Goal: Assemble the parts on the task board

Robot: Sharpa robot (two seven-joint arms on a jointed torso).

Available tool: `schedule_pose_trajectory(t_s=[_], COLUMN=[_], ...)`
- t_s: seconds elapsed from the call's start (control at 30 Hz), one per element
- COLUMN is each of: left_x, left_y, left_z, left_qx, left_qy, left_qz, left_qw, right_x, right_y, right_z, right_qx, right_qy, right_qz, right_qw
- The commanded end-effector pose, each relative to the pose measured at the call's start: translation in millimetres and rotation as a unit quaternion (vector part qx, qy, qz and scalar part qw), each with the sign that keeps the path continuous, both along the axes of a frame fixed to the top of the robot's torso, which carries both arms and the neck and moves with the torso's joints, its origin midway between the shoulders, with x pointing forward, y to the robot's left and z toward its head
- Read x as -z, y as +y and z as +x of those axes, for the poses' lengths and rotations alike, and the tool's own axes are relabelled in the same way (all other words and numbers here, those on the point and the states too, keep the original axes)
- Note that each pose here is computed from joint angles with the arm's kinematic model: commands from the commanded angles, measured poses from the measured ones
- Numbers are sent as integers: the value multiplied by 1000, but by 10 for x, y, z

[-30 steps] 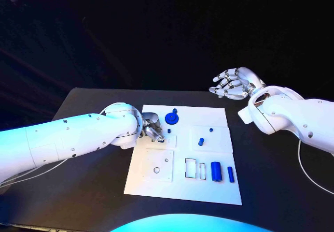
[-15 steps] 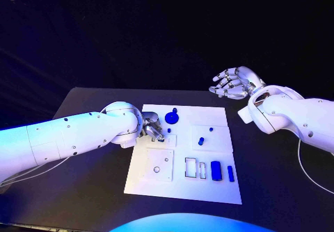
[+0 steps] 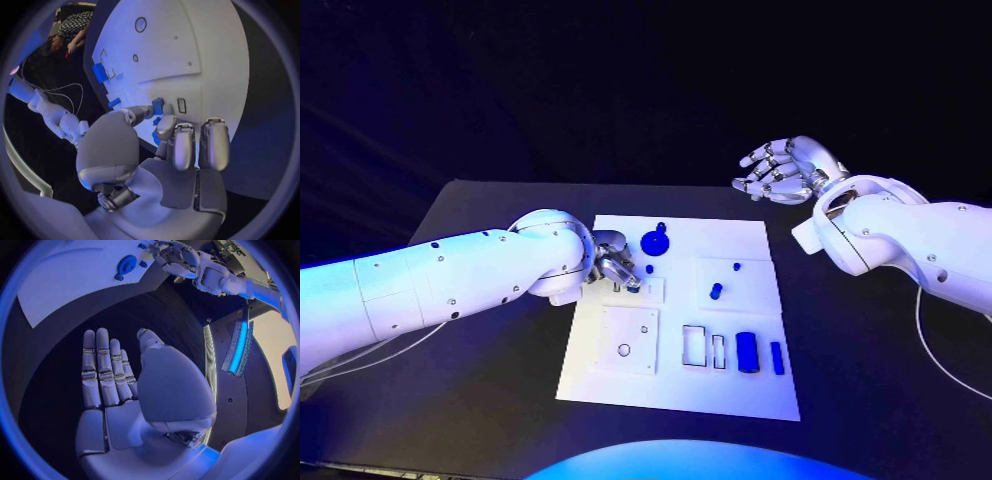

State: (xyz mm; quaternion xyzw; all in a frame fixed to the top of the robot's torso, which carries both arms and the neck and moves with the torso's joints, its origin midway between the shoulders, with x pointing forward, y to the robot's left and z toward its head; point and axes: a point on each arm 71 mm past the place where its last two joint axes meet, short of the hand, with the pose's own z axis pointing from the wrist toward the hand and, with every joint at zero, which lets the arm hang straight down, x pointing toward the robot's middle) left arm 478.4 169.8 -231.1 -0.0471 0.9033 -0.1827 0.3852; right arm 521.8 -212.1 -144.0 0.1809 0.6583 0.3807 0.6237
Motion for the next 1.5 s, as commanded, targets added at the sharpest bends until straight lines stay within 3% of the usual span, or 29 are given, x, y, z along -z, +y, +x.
schedule_pose_trajectory(t_s=[0.03,1.5], left_x=[32,36], left_y=[-34,-29], left_z=[-32,1], left_qx=[4,2], left_qy=[16,8], left_qz=[-7,-2], left_qw=[1000,1000], right_x=[-2,-8], right_y=[15,15], right_z=[-8,-11], right_qx=[-8,-10], right_qy=[-3,-6], right_qz=[-2,-1], right_qw=[1000,1000])
